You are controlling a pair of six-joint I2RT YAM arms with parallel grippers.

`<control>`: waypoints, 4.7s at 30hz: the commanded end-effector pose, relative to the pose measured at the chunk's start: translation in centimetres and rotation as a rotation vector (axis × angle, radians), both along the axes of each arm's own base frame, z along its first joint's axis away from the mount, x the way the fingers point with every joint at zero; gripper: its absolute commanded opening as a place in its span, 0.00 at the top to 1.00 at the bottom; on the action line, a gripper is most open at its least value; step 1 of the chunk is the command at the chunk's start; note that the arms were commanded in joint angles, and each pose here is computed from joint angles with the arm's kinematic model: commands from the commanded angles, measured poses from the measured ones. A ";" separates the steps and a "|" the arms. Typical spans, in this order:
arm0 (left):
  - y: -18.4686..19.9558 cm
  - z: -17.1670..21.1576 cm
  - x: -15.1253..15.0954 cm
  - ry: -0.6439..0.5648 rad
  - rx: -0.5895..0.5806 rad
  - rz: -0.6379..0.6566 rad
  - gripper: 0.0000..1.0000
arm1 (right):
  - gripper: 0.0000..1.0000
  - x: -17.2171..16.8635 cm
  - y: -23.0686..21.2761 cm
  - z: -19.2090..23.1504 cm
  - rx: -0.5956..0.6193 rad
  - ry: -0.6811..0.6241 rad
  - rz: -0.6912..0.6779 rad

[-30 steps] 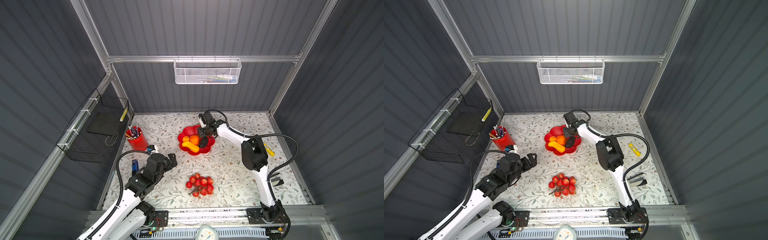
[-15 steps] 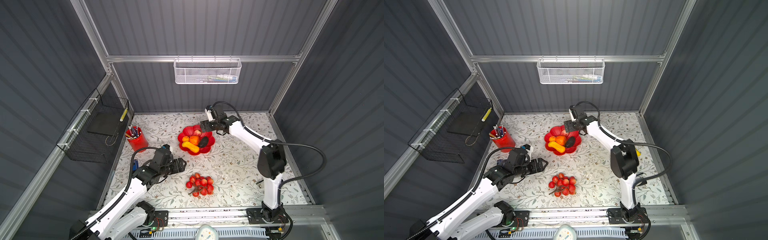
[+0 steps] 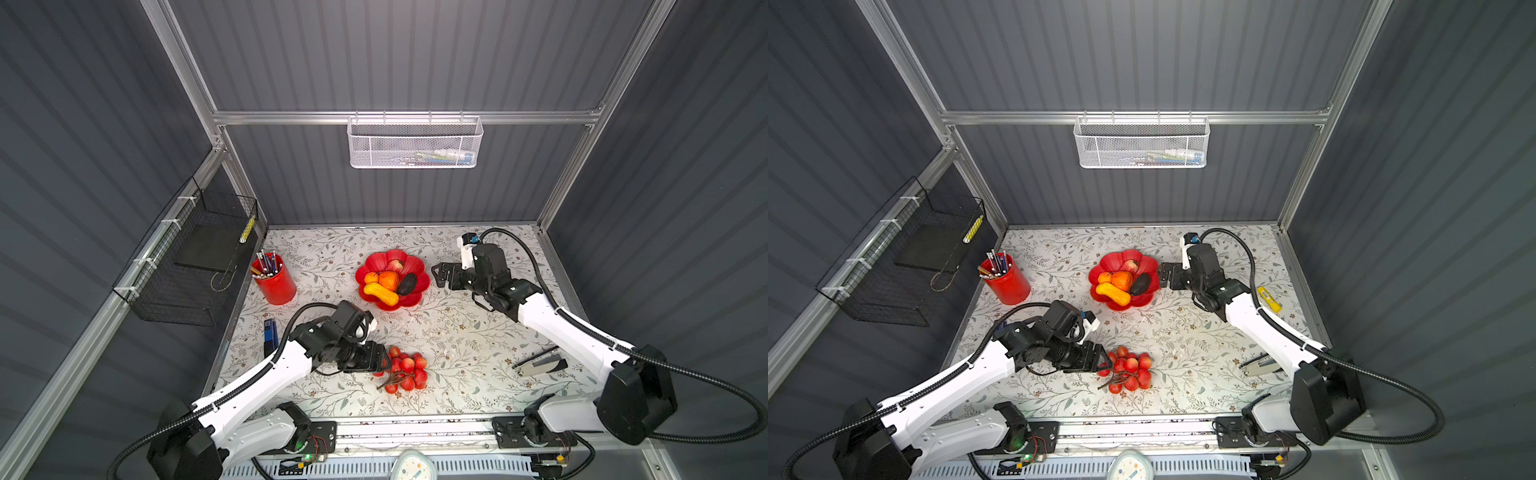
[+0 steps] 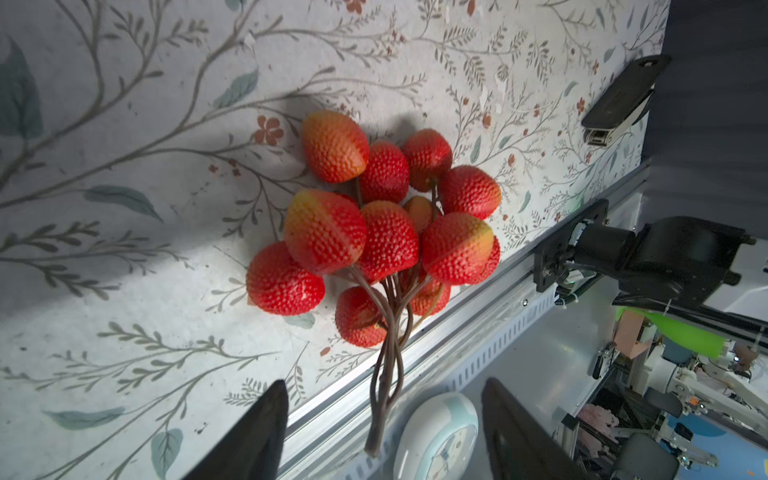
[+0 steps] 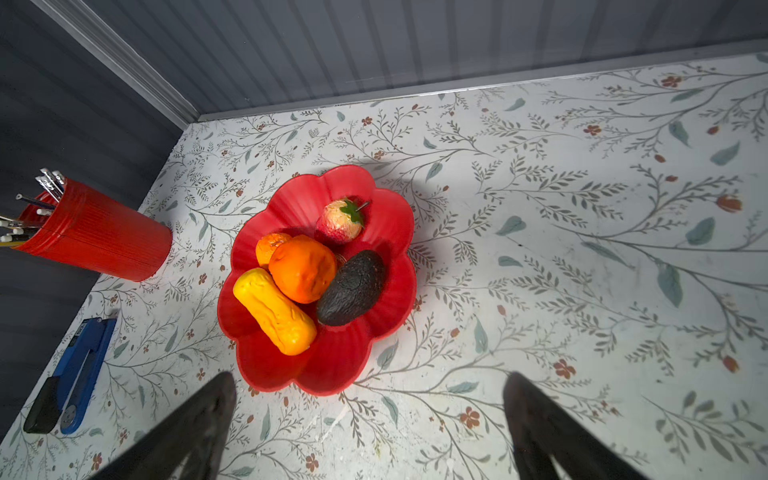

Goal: Place and organize the fake fruits in the fruit bowl

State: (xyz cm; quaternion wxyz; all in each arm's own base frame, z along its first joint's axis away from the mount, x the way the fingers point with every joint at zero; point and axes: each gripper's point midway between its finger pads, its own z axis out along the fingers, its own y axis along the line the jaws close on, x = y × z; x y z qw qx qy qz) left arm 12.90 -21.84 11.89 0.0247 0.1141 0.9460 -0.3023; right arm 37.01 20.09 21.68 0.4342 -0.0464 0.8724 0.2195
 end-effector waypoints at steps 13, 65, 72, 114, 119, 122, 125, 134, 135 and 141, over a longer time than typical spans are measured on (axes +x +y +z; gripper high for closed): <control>-2.2 -2.2 -3.4 0.130 0.046 -0.189 0.34 | 0.01 -0.9 -1.4 1.1 0.060 -0.026 -0.051; -11.8 11.3 18.6 -0.515 -0.166 -0.124 1.00 | 0.01 -5.1 -9.1 1.5 0.021 -0.085 -0.251; -12.3 6.9 24.4 -0.531 -0.143 -0.080 1.00 | 0.01 -6.3 -10.5 1.2 0.005 -0.089 -0.281; 12.0 10.9 21.7 -1.235 0.421 0.642 0.00 | 0.01 -5.7 -18.2 -1.0 -0.256 -0.210 -0.550; 16.6 6.4 18.3 -1.333 0.607 0.648 0.00 | 0.01 -6.0 -19.9 -2.3 -0.346 -0.288 -0.608; 17.9 4.5 18.8 -1.304 0.686 0.612 0.00 | 0.01 -5.4 -20.6 -2.9 -0.363 -0.363 -0.649; 18.3 2.2 20.2 -1.266 0.662 0.574 0.00 | 0.01 -4.5 -21.4 -3.7 -0.434 -0.407 -0.675; 20.1 -0.6 24.5 -1.261 0.599 0.642 0.00 | 0.01 -1.2 -23.5 -6.2 -0.463 -0.473 -0.703; 20.3 -0.9 25.1 -1.253 0.606 0.630 0.00 | 0.01 -0.7 -23.6 -6.5 -0.460 -0.459 -0.693; 21.1 -4.4 27.9 -1.154 0.608 0.619 0.00 | 0.01 0.3 -23.9 -8.1 -0.402 -0.414 -0.643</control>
